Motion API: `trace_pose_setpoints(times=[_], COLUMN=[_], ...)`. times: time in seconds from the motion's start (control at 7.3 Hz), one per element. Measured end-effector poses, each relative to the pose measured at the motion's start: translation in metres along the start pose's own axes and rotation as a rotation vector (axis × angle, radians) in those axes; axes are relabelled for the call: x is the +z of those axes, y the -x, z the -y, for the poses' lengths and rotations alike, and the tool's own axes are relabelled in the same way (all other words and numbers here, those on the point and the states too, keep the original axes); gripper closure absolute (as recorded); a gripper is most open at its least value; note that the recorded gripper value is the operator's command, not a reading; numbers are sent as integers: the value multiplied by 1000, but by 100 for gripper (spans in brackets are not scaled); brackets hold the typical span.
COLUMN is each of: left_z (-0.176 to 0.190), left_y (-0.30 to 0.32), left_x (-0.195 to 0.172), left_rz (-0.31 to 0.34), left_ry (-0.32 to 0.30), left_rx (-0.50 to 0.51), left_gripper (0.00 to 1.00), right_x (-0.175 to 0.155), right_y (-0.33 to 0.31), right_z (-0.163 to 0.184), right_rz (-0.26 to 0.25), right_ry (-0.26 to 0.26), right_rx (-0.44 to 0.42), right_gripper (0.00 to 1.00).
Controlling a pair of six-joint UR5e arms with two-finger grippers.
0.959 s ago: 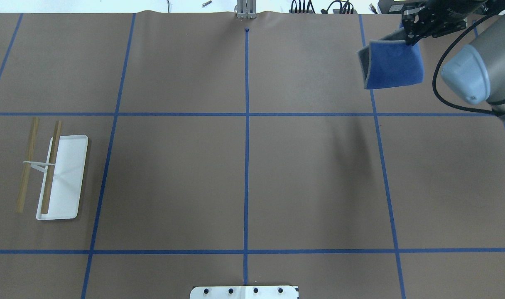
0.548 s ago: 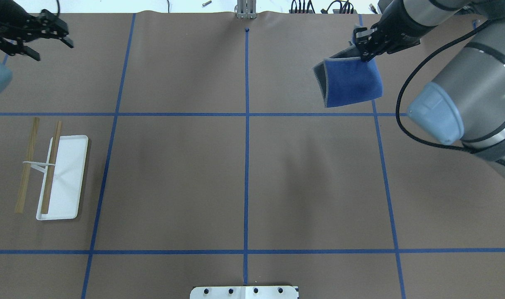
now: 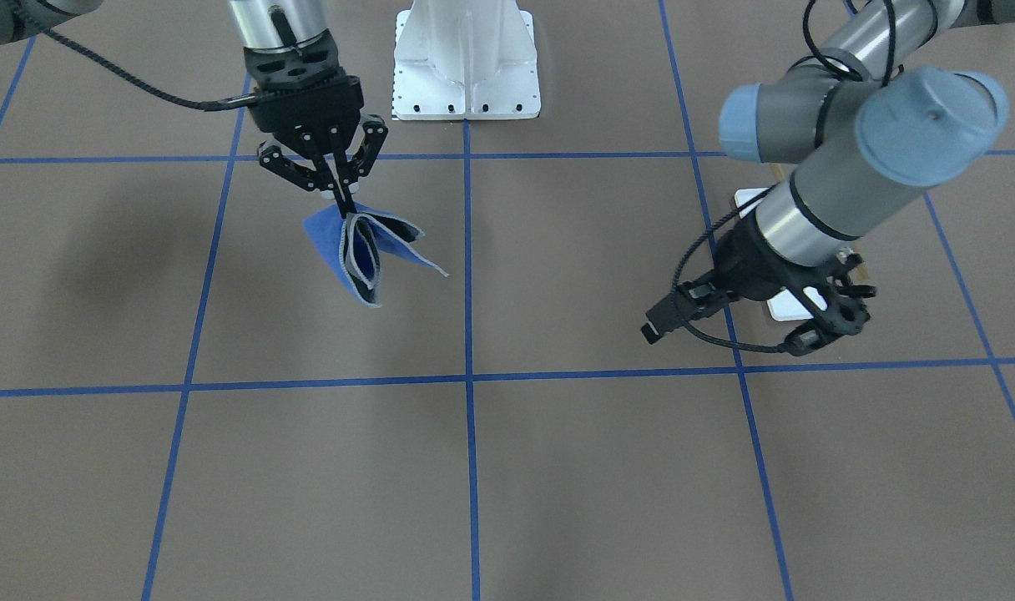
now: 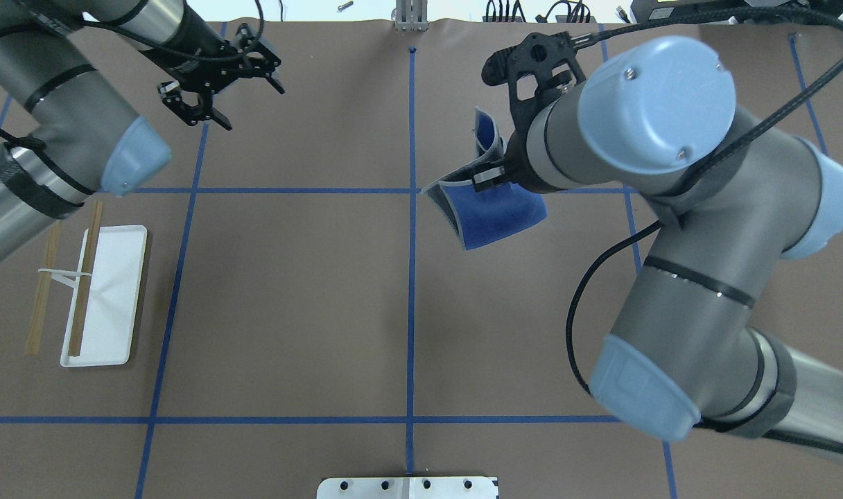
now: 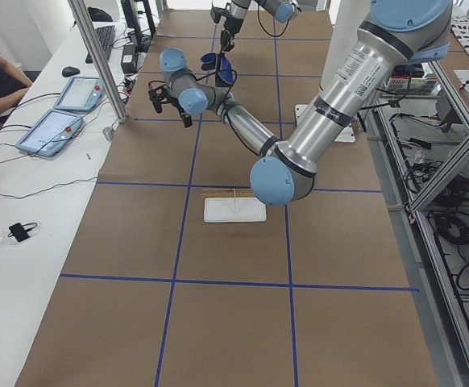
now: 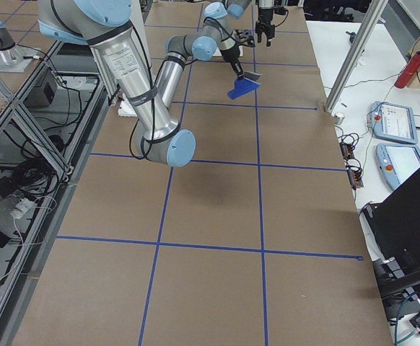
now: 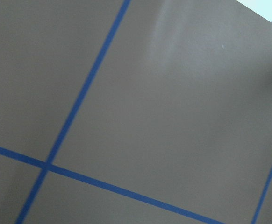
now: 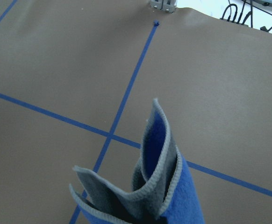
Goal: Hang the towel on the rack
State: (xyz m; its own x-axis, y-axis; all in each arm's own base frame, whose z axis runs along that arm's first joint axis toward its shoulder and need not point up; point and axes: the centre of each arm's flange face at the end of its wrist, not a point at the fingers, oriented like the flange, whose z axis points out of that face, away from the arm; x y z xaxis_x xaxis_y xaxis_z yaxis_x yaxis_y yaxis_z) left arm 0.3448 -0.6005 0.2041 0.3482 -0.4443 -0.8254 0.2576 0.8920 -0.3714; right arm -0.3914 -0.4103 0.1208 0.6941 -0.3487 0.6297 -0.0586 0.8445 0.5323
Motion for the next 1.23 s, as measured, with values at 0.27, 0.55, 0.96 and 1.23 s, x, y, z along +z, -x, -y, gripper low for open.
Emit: trace_pose_setpoints(times=[0.27,0.55,0.96,1.23], left_z=[-64,-118,-143,-147], left_y=[-51,-87,-115,-119], left_x=[22,34,29,46], left_rz=[-24,-44,-72,-84], left_ry=[73,124,139,121], left_rx=[-10,-9,-33,-21], left_gripper=[2,2,2,26], right_x=[7,11,14,12], right_y=[44,61,68,69], right_z=[-26,-39,-45,-46], right_rz=[-11,-19,-21,-17], right_ry=[-37,-49,-49,-51], right_rx=[-64,-89,-100,-101], right_gripper=[100,100,100,100])
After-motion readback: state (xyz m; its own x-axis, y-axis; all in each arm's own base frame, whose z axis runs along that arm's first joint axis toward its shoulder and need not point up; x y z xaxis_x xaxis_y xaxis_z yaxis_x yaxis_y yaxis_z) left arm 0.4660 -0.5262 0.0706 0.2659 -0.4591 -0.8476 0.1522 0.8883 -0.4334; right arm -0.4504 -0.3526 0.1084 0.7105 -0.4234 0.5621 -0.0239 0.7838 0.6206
